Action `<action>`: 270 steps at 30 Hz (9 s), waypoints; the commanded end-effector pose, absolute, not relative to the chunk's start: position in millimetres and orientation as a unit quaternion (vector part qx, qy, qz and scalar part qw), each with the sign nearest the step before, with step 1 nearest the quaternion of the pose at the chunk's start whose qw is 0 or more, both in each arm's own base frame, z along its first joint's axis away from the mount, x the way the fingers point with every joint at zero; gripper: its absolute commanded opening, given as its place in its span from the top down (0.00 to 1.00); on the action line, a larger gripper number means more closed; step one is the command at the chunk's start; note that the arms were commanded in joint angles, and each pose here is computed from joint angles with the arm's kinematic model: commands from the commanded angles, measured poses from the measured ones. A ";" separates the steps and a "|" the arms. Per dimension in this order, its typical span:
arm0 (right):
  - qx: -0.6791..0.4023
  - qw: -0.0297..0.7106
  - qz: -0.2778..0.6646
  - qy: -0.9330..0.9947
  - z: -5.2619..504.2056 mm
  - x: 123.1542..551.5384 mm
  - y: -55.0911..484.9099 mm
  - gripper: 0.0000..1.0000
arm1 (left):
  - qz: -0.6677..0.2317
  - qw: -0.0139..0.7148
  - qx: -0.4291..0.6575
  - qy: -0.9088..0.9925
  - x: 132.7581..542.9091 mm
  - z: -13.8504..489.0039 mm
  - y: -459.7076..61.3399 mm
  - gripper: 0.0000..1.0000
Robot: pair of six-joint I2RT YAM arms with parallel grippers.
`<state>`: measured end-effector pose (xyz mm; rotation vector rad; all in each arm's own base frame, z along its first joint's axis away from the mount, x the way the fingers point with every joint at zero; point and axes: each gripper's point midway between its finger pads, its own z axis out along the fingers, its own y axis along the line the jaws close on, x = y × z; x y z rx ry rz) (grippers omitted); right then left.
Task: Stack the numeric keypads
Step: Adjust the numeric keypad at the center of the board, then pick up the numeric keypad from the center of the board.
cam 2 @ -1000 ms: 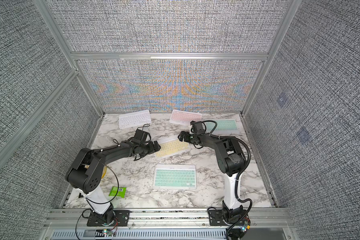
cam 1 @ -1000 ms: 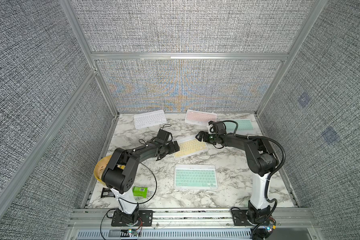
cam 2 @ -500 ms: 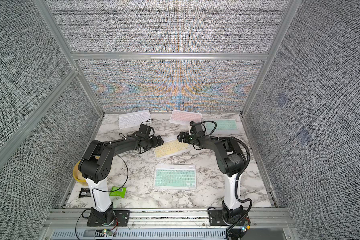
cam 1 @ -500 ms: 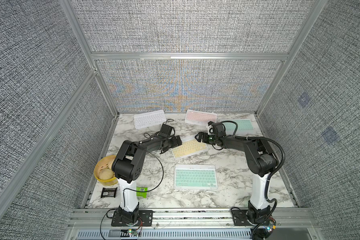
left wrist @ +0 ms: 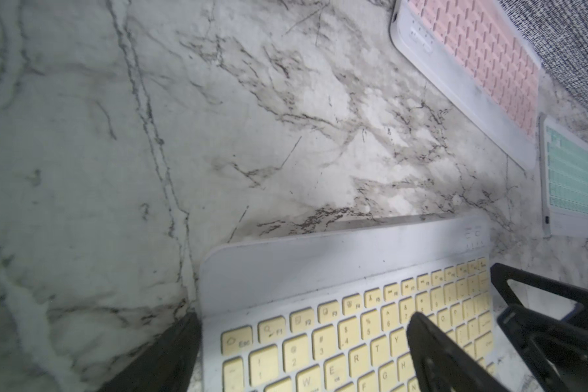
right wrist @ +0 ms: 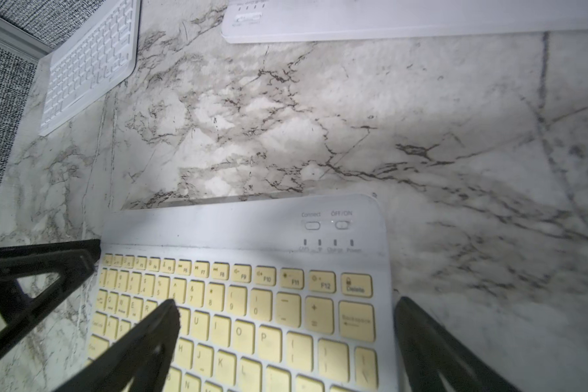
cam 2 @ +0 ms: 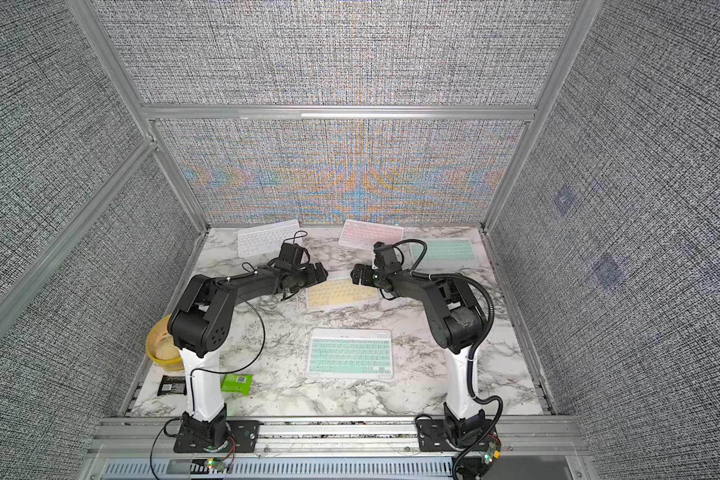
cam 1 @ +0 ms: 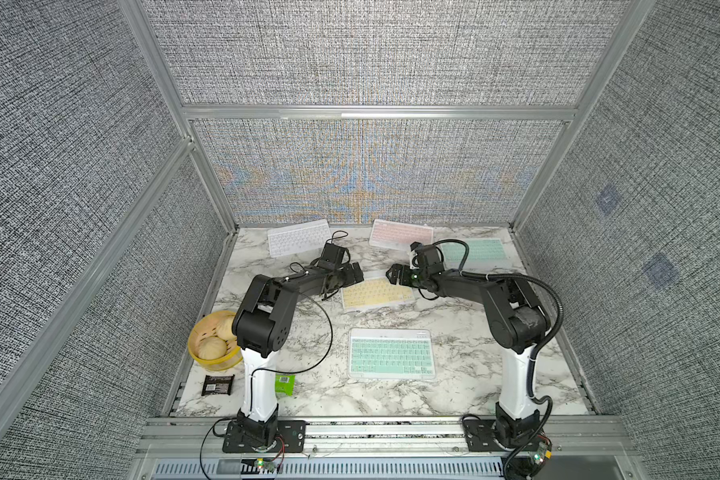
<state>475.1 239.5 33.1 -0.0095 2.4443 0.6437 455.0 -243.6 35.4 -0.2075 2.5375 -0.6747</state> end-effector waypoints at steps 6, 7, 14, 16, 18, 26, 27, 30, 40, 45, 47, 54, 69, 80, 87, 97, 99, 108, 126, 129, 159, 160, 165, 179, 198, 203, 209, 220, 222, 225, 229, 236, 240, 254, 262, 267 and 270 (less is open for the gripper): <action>0.014 0.151 0.290 0.945 1.2 407.1 268.5 0.01 | -0.450 0.188 -0.047 0.872 424.3 83.4 -304.2 0.05; 0.016 0.151 0.291 0.945 2.7 406.2 270.2 0.01 | -0.463 0.187 -0.048 0.865 424.7 89.0 -306.8 0.05; 0.034 0.151 0.280 0.947 2.1 403.0 265.8 0.01 | -0.497 0.183 -0.059 0.846 424.7 100.0 -313.3 0.05; 0.038 0.152 0.274 0.949 1.3 403.2 262.7 0.01 | -0.500 0.192 -0.057 0.842 423.0 111.0 -311.6 0.05; 0.043 0.153 0.271 0.949 1.2 403.8 259.2 0.01 | -0.500 0.194 -0.058 0.842 421.4 112.1 -310.3 0.05; 0.069 0.164 0.266 0.947 5.7 409.6 244.4 0.01 | -0.499 0.201 -0.059 0.841 420.3 118.7 -307.2 0.05; 0.074 0.165 0.264 0.947 5.4 410.0 240.4 0.01 | -0.491 0.202 -0.059 0.845 419.2 117.5 -304.9 0.05; 0.082 0.171 0.257 0.948 7.3 410.1 231.9 0.01 | -0.467 0.209 -0.066 0.857 417.0 114.2 -291.8 0.05; 0.030 0.152 0.210 0.965 0.7 379.6 243.8 0.01 | -0.253 0.217 -0.116 0.936 382.4 68.3 -194.3 0.04; 0.003 0.139 0.200 0.970 -7.3 354.2 258.3 0.01 | -0.211 0.196 -0.124 0.950 373.5 48.0 -177.8 0.03; -0.007 0.138 0.197 0.971 -5.9 346.1 264.3 0.01 | -0.208 0.188 -0.128 0.951 374.6 39.1 -178.4 0.03; -0.038 0.150 0.205 0.966 10.3 328.5 289.5 0.01 | -0.219 0.163 -0.122 0.954 386.5 17.7 -191.0 0.03; -0.100 0.194 0.252 0.943 46.5 331.3 361.5 0.01 | -0.282 0.149 -0.050 0.946 436.6 33.8 -228.7 0.03; -0.062 0.286 0.202 0.935 100.8 376.9 287.7 0.01 | -0.230 0.210 -0.066 0.948 425.5 85.2 -192.4 0.03; -0.077 0.282 0.207 0.934 94.3 416.2 283.3 0.01 | -0.182 0.201 -0.138 0.953 402.8 61.3 -161.9 0.03; -0.092 0.247 0.216 0.940 49.6 450.6 304.2 0.01 | -0.206 0.173 -0.189 0.944 396.6 23.4 -166.8 0.02; -0.095 0.234 0.219 0.943 40.1 445.6 306.7 0.01 | -0.211 0.170 -0.187 0.944 404.0 19.9 -171.7 0.02; -0.090 0.185 0.257 0.944 14.8 392.2 323.5 0.01 | -0.251 0.152 -0.142 0.945 451.5 6.1 -207.5 0.04; -0.167 0.261 0.232 0.922 81.8 377.9 363.2 0.01 | -0.258 0.276 -0.092 0.921 456.6 119.0 -176.4 0.03; -0.162 0.277 0.211 0.923 85.3 405.1 347.1 0.01 | -0.240 0.259 -0.124 0.927 435.8 109.7 -163.1 0.03; -0.076 0.271 0.300 0.911 46.3 551.6 310.8 0.01 | -0.297 0.173 -0.272 0.899 388.0 12.2 -168.5 0.04; -0.076 0.254 0.309 0.913 40.7 544.3 315.1 0.01 | -0.292 0.173 -0.271 0.901 389.4 12.0 -167.8 0.04; -0.085 0.204 0.332 0.917 23.1 505.3 335.6 0.01 | -0.268 0.175 -0.258 0.911 402.2 11.4 -166.1 0.04; -0.018 0.152 0.353 0.923 11.8 398.3 315.8 0.01 | -0.330 0.136 -0.173 0.918 390.0 10.8 -211.2 0.04; 0.039 0.164 0.261 0.951 3.0 391.9 258.9 0.01 | -0.250 0.149 -0.128 0.948 367.1 16.9 -177.6 0.04; 0.034 0.151 0.261 0.953 -4.7 385.3 264.8 0.01 | -0.285 0.142 -0.127 0.939 369.8 19.0 -190.4 0.04; 0.033 0.139 0.260 0.955 -11.7 377.6 274.2 0.01 | -0.315 0.145 -0.127 0.930 363.9 33.3 -196.1 0.04; 0.044 0.132 0.253 0.957 -19.9 369.2 272.4 0.01 | -0.280 0.127 -0.123 0.944 343.6 25.8 -182.8 0.04; 0.045 0.131 0.251 0.958 -20.1 368.2 270.7 0.01 | -0.263 0.126 -0.125 0.948 341.5 25.3 -177.3 0.04; 0.044 0.132 0.247 0.959 -19.6 366.7 269.0 0.01 | -0.235 0.133 -0.126 0.955 339.2 28.4 -167.2 0.03; 0.042 0.132 0.245 0.960 -19.9 366.6 268.5 0.01 | -0.225 0.141 -0.128 0.955 338.3 32.3 -162.2 0.02; 0.040 0.128 0.248 0.959 -21.0 365.6 271.3 0.01 | -0.260 0.137 -0.131 0.947 346.6 26.0 -175.8 0.02; 0.038 0.125 0.248 0.960 -22.9 363.7 271.8 0.01 | -0.280 0.138 -0.129 0.941 352.1 28.4 -183.3 0.02; 0.047 0.117 0.253 0.959 -31.6 356.1 281.8 0.01 | -0.367 0.132 -0.138 0.911 340.1 48.6 -208.3 0.03; 0.054 0.103 0.259 0.959 -43.0 344.1 292.1 0.01 | -0.411 0.149 -0.148 0.887 346.1 72.4 -216.7 0.02; 0.060 0.100 0.263 0.958 -47.3 341.3 292.5 0.01 | -0.440 0.161 -0.156 0.870 350.1 86.7 -221.5 0.02; 0.060 0.098 0.265 0.957 -48.0 340.6 293.6 0.01 | -0.457 0.170 -0.157 0.859 353.9 96.8 -224.6 0.03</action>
